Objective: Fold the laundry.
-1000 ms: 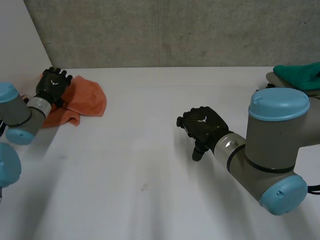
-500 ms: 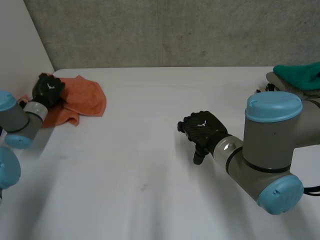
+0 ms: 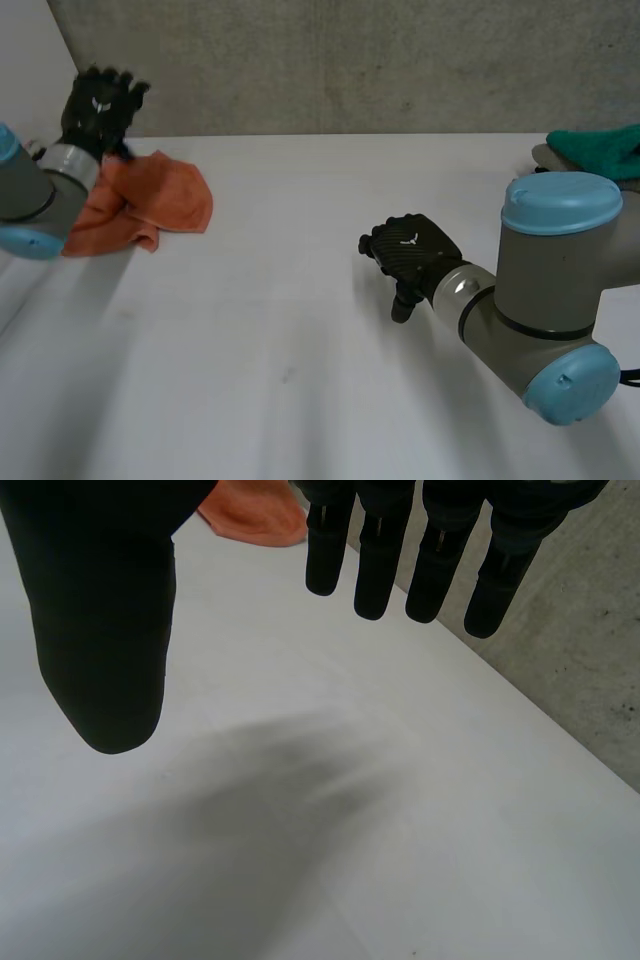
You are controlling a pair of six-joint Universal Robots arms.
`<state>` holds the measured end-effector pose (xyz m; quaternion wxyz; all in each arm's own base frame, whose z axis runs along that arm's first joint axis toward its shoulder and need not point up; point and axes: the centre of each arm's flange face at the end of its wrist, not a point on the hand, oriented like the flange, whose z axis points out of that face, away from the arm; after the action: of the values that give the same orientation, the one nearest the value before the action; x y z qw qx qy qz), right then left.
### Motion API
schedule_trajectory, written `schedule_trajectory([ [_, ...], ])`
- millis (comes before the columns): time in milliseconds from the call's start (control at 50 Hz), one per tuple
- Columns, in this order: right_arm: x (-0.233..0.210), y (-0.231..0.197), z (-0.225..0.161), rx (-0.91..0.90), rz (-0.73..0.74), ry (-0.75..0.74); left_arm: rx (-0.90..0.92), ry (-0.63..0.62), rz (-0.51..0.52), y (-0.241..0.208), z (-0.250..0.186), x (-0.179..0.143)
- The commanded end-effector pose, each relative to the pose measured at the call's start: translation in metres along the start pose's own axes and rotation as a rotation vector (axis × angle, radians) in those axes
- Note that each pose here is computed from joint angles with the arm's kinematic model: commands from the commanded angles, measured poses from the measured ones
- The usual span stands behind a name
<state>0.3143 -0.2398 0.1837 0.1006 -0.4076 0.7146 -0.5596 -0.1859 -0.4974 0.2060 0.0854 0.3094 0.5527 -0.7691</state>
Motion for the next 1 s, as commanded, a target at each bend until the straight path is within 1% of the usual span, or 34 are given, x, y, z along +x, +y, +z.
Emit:
schedule_trajectory([
  [20, 0.001, 0.000, 0.000, -0.002, 0.001, 0.001, -0.287, 0.054, 0.102, 0.077, -0.025, -0.001],
  [100, 0.001, 0.001, 0.001, -0.004, -0.001, 0.002, -0.362, 0.053, 0.096, 0.087, -0.036, -0.009],
  [280, -0.003, 0.006, 0.002, -0.017, -0.016, -0.010, -0.436, 0.071, 0.012, 0.100, -0.053, -0.016],
  [340, -0.004, 0.006, 0.002, -0.018, -0.019, -0.012, -0.451, 0.068, 0.011, 0.105, -0.055, -0.019],
  [440, -0.005, 0.006, 0.002, -0.018, -0.021, -0.013, -0.447, 0.040, 0.047, 0.120, -0.054, -0.030],
  [600, -0.005, 0.007, 0.003, -0.017, -0.027, -0.011, -0.406, 0.037, 0.109, 0.133, -0.049, -0.033],
  [1000, -0.004, 0.010, 0.004, -0.022, -0.032, -0.010, -0.330, 0.025, 0.136, 0.146, -0.029, -0.031],
])
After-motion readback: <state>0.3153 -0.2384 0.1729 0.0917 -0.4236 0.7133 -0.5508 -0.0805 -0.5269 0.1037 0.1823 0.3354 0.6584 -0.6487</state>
